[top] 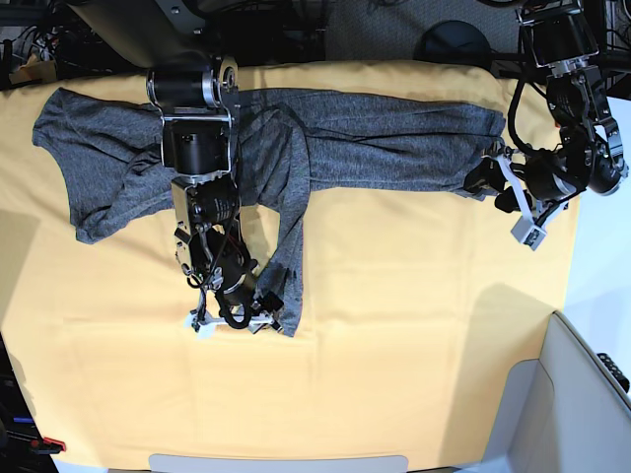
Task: Fold the T-shirt properly
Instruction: 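Drag the sleeve cuff with the right gripper toward the left gripper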
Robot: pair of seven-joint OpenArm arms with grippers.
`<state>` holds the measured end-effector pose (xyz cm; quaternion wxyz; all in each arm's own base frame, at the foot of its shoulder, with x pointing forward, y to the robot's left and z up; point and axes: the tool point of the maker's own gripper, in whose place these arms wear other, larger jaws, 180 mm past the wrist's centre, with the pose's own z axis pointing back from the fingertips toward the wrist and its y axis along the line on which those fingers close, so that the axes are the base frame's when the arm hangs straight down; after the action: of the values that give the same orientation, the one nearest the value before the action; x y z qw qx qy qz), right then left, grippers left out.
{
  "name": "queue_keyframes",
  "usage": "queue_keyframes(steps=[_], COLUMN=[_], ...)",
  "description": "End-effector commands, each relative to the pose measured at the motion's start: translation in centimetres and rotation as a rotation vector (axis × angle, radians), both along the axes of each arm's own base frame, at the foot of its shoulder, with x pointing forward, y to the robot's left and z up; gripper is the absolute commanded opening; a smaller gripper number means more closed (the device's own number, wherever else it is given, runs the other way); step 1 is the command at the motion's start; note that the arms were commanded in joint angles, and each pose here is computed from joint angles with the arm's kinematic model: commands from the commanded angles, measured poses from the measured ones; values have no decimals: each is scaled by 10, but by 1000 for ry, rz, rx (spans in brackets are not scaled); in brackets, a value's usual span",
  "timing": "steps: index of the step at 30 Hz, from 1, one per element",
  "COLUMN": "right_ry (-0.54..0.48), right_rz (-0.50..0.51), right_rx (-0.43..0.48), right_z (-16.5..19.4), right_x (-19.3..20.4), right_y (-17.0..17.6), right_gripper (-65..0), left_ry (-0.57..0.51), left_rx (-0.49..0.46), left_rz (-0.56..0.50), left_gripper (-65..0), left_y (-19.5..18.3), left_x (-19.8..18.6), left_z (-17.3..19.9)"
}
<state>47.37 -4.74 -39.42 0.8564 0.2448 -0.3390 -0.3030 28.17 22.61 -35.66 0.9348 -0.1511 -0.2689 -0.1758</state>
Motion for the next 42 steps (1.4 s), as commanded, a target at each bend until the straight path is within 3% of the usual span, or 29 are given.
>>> queue_keyframes(steps=[1, 4, 5, 11, 18, 24, 29, 35, 42], right_ry=[39, 35, 33, -22, -236, -391, -407, -400, -476], right_rz=[57, 99, 114, 229, 573, 814, 948, 1116, 1185], right_rx=[40, 15, 6, -54, -120, -198, -195, -192, -159], right_z=[0, 0, 0, 14, 86, 116, 111, 109, 133], right_x=[-6, -8, -8, -13, -54, -107, -151, -202, -229], right_y=[23, 34, 37, 66, 161, 211, 241, 270, 285], right_gripper=[-432, -633, -650, -650, -650, -650, -650, -650, -650], left_ry=[-38, -38, -38, -39, -43, -105, -112, -174, -220], left_rx=[9, 9, 9, 9, 8, -12, 12, 17, 22], left_rz=[-4, -4, -4, -1, 3, 16, 17, 153, 223], left_gripper=[-249, -249, -249, -249, -249, -249, -249, -249, -249], left_y=[4, 4, 4, 5, 5, 6, 15, 55, 76], left_x=[8, 8, 8, 8, 9, 18, 19, 21, 25], left_z=[12, 12, 12, 12, 13, 22, 26, 44, 60])
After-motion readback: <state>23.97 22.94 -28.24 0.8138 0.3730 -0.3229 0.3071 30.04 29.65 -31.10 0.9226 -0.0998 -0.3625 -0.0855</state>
